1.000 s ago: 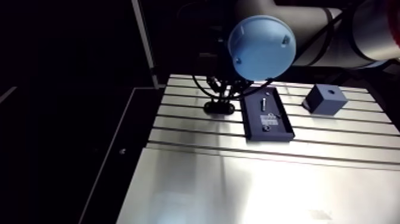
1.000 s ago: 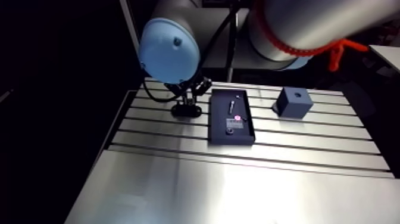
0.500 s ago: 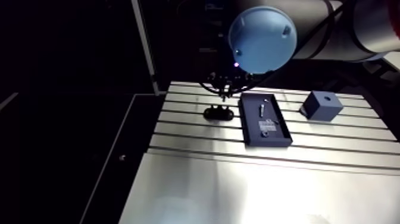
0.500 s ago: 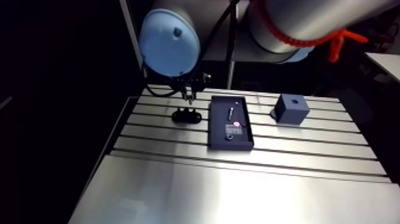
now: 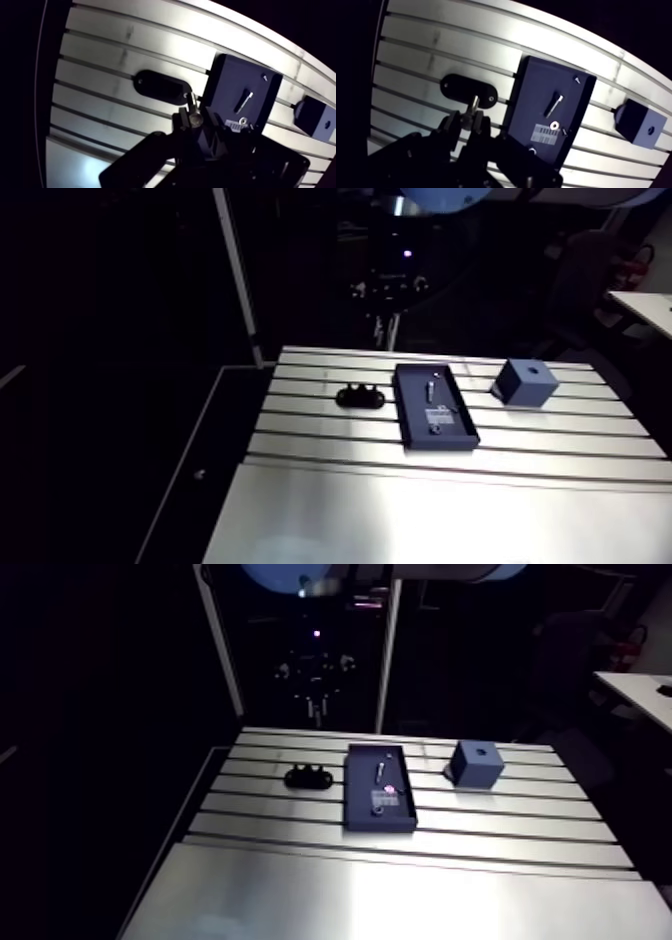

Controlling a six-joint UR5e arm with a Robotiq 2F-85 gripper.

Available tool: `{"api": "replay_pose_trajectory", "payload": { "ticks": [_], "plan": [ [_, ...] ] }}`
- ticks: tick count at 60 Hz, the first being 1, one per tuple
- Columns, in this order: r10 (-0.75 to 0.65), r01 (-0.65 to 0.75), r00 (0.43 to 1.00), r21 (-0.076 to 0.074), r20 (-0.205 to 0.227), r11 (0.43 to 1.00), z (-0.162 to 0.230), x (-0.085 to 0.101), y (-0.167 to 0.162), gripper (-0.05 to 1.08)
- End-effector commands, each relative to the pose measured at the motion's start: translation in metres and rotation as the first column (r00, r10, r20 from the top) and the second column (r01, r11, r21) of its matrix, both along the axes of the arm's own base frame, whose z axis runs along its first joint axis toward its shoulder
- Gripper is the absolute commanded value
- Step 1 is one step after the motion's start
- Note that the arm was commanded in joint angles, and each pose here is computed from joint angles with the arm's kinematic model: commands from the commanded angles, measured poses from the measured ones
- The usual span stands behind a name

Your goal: Pick up the M10 bolt and insert it into the hex recess until seated.

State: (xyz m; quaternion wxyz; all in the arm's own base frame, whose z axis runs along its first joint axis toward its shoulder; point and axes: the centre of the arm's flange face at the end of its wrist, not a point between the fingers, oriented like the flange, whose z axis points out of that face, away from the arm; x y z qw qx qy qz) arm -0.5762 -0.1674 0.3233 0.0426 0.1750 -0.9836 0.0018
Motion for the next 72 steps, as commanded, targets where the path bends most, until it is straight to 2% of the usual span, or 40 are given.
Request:
{"api": "replay_pose_trajectory", "payload": {
  "ticks": [1,4,12,15,17,19,21,29,35,37,43,50,64,72],
  "plan": [
    [0.207,-0.21,0.973,0.015,0.105,0.978,0.034,-0.008,0.047,0.74],
    [0.215,-0.218,0.972,0.023,0.096,0.976,0.042,-0.012,0.069,0.8],
    [0.218,-0.223,0.971,0.04,0.096,0.974,0.056,-0.022,0.104,0.81],
    [0.223,-0.228,0.97,0.042,0.1,0.973,0.059,-0.024,0.114,0.81],
    [0.237,-0.243,0.966,0.046,0.105,0.969,0.063,-0.028,0.132,0.81],
    [0.237,-0.243,0.966,0.046,0.105,0.969,0.063,-0.028,0.132,0.81],
    [0.254,-0.26,0.961,0.046,0.107,0.964,0.067,-0.031,0.149,0.8],
    [0.277,-0.283,0.955,0.046,0.106,0.958,0.072,-0.039,0.173,0.8],
    [0.28,-0.287,0.952,0.049,0.124,0.957,0.069,-0.042,0.192,0.79],
    [0.293,-0.303,0.945,0.05,0.146,0.952,0.062,-0.044,0.201,0.79],
    [0.3,-0.314,0.94,0.062,0.164,0.948,0.057,-0.048,0.213,0.79],
    [0.3,-0.315,0.939,0.066,0.168,0.947,0.056,-0.051,0.219,0.79],
    [0.291,-0.307,0.937,0.059,0.192,0.95,0.048,-0.055,0.229,0.77],
    [0.294,-0.311,0.934,0.058,0.202,0.949,0.042,-0.059,0.25,0.77]
  ]
}}
